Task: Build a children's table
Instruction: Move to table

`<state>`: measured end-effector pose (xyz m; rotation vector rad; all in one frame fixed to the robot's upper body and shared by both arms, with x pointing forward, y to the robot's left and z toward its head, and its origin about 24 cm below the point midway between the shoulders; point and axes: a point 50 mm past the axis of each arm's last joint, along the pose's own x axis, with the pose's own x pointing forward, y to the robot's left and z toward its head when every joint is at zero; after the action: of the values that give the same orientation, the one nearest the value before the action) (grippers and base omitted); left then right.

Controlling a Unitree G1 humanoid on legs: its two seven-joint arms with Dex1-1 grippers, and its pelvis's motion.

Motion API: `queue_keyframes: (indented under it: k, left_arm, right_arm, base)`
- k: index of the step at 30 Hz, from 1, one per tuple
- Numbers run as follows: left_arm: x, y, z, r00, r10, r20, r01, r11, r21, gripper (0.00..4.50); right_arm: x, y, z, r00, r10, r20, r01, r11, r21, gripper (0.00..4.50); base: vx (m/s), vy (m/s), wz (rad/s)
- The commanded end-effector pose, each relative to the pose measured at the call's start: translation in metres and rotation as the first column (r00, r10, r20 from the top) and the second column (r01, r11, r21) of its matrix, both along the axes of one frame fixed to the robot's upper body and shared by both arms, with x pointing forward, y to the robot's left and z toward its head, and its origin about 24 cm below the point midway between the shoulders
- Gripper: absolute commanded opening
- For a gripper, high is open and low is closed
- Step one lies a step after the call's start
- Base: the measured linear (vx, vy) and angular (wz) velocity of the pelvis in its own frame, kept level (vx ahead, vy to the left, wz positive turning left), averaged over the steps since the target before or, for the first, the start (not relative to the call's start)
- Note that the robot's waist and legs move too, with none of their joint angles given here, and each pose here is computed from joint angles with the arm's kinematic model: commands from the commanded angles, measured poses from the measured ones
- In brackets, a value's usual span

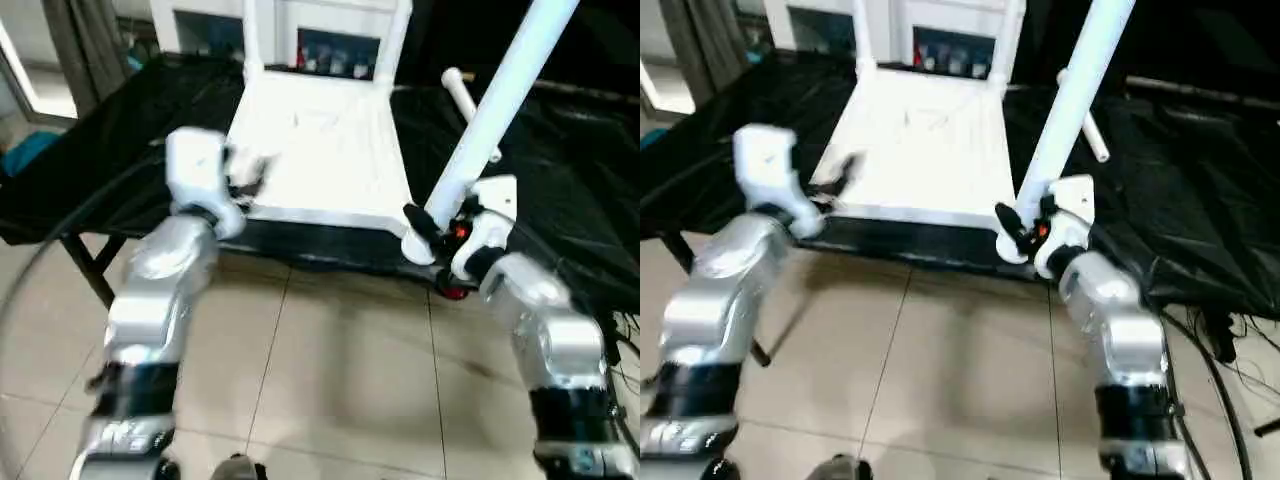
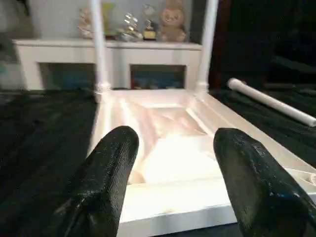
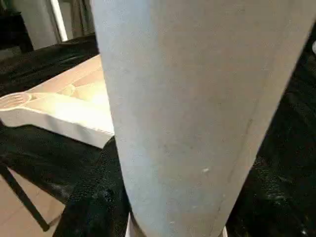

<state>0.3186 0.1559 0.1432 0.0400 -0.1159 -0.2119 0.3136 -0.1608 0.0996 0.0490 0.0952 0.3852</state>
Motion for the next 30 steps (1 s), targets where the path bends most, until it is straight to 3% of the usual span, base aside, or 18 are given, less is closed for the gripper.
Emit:
queue_keyframes:
  k: [1, 3, 4, 20, 30]
  left_arm:
    - [-0.007, -0.004, 0.001, 1.000, 0.019, 0.014, -0.018, 1.000, -0.014, 2.98]
    - [-0.021, -0.003, -0.009, 0.998, 0.057, -0.002, -0.057, 0.998, -0.031, 2.98]
    - [-0.023, -0.003, -0.011, 0.998, 0.069, -0.004, -0.069, 0.997, -0.032, 2.98]
    - [-0.020, -0.009, -0.009, 0.999, 0.048, 0.016, -0.048, 0.999, -0.006, 2.98]
    - [-0.018, -0.008, -0.009, 0.999, 0.046, 0.019, -0.046, 0.999, 0.006, 2.98]
  right_arm:
    - [-0.003, 0.000, 0.001, 0.999, -0.009, 0.032, 0.009, 1.000, -0.018, 1.93]
    - [-0.010, 0.000, -0.003, 0.998, -0.043, 0.037, 0.041, 0.997, 0.068, 1.93]
    - [-0.012, 0.000, -0.004, 0.998, -0.047, 0.039, 0.044, 0.996, 0.075, 1.93]
    - [-0.015, 0.010, -0.004, 0.998, -0.024, 0.059, 0.019, 0.997, 0.074, 1.93]
    - [-0.013, 0.016, -0.004, 0.998, 0.003, 0.067, -0.008, 0.997, 0.075, 1.93]
  base:
    - [0.000, 0.000, 0.00]
    - [0.000, 0.000, 0.00]
    - [0.000, 0.000, 0.00]
    - [0.000, 0.000, 0.00]
    - [0.078, -0.001, -0.08]
